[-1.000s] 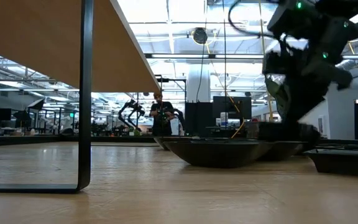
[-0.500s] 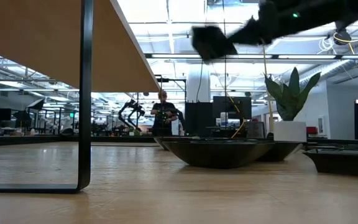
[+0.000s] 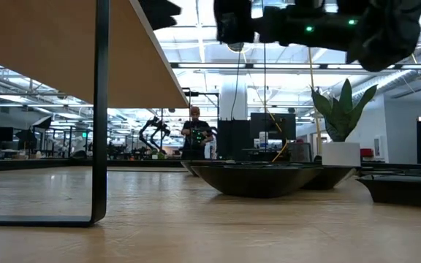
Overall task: Pick & Place Mini shaped plates
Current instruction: Stack the distorted square plate on top of the distorted square plate on the shelf, then put the square plate on the shelf
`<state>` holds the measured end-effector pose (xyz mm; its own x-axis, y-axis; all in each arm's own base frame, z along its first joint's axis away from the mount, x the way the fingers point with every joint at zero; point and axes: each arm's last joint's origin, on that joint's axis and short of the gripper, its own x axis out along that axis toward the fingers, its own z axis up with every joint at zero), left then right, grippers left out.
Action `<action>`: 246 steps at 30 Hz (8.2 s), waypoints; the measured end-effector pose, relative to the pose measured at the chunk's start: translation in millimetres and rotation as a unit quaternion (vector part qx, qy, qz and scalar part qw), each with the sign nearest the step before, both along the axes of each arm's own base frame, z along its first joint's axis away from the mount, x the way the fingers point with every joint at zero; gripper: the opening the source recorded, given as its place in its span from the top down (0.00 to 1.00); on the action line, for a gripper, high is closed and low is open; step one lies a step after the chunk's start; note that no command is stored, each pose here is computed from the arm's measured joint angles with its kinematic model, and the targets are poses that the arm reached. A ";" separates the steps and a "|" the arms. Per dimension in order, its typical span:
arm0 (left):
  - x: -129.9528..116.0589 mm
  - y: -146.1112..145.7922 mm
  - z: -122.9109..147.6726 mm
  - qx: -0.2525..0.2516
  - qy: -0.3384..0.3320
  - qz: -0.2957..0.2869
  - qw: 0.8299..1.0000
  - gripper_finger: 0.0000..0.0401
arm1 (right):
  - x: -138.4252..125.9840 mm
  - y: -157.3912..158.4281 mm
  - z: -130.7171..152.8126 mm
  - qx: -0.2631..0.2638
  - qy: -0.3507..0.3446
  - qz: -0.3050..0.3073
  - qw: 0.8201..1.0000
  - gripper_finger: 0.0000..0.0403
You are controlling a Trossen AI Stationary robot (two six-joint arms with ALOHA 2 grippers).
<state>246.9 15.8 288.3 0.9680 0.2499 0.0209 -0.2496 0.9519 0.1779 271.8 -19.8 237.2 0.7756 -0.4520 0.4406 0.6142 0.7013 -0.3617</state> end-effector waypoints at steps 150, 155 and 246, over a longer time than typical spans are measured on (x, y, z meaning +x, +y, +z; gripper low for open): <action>-174.6 -3.9 -41.1 -0.193 -0.013 0.009 0.981 0.50 | -66.6 95.3 15.4 0.241 0.208 0.084 0.944 0.39; -178.6 -4.2 -45.6 -0.193 -0.020 0.009 0.981 0.50 | -70.2 105.5 27.4 0.293 0.300 0.040 0.907 0.39; -158.0 0.7 -44.3 -0.069 0.012 0.056 0.996 0.50 | -112.4 2.0 -99.8 0.726 0.325 -0.273 0.542 0.99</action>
